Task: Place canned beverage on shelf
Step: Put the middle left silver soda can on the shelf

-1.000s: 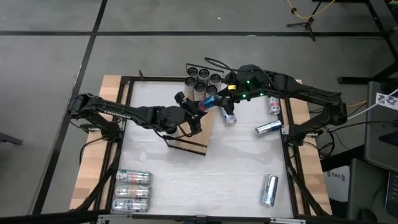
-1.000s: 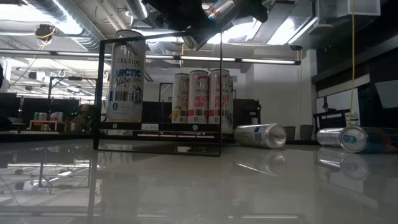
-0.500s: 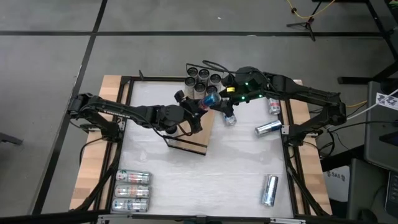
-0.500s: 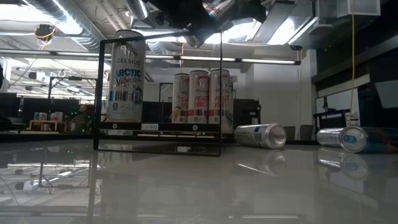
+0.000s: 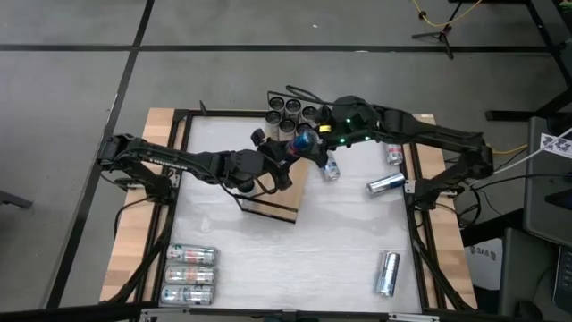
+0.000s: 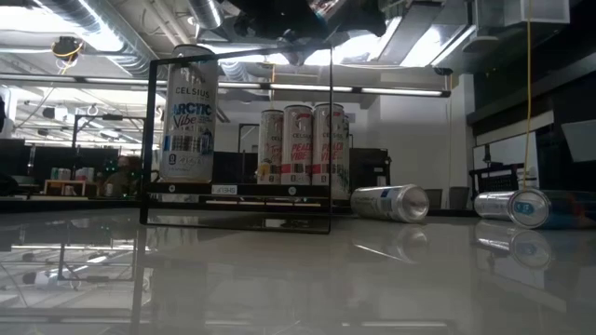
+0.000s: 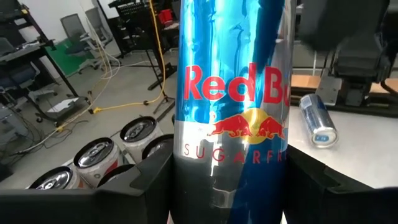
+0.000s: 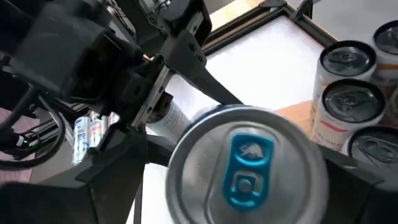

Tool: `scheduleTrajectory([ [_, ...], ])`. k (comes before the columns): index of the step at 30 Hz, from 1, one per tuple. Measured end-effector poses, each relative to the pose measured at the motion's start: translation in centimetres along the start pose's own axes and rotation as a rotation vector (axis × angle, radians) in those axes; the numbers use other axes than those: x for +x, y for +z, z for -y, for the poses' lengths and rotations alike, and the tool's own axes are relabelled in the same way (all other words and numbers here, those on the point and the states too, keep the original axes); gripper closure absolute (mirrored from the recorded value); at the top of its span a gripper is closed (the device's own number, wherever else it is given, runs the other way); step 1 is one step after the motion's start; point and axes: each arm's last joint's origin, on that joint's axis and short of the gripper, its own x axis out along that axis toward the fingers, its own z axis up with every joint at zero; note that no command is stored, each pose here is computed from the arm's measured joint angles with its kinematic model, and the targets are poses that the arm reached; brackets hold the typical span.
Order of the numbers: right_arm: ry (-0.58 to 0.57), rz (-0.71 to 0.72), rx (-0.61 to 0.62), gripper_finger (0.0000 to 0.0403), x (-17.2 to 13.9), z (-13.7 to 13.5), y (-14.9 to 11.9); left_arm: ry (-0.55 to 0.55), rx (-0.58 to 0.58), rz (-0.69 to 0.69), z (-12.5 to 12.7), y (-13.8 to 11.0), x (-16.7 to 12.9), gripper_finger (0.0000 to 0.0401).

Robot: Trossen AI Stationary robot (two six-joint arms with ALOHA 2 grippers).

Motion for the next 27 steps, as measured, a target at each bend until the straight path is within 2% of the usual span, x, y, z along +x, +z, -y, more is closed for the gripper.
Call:
scheduleTrajectory([
  [6,0.012,0.039,-0.009,0.0055,0.58,-0.05,0.39,0.029,-0.001,0.0,-0.07,-0.03,0.01,0.0187],
  [17,0.003,0.037,-0.009,0.0185,0.64,0.05,0.38,0.039,0.004,-0.002,-0.06,-0.08,0.0,0.0164],
  [27,0.004,0.019,-0.061,0.0177,0.63,0.08,0.23,0.027,0.001,-0.004,0.2,-0.14,-0.15,0.0158],
])
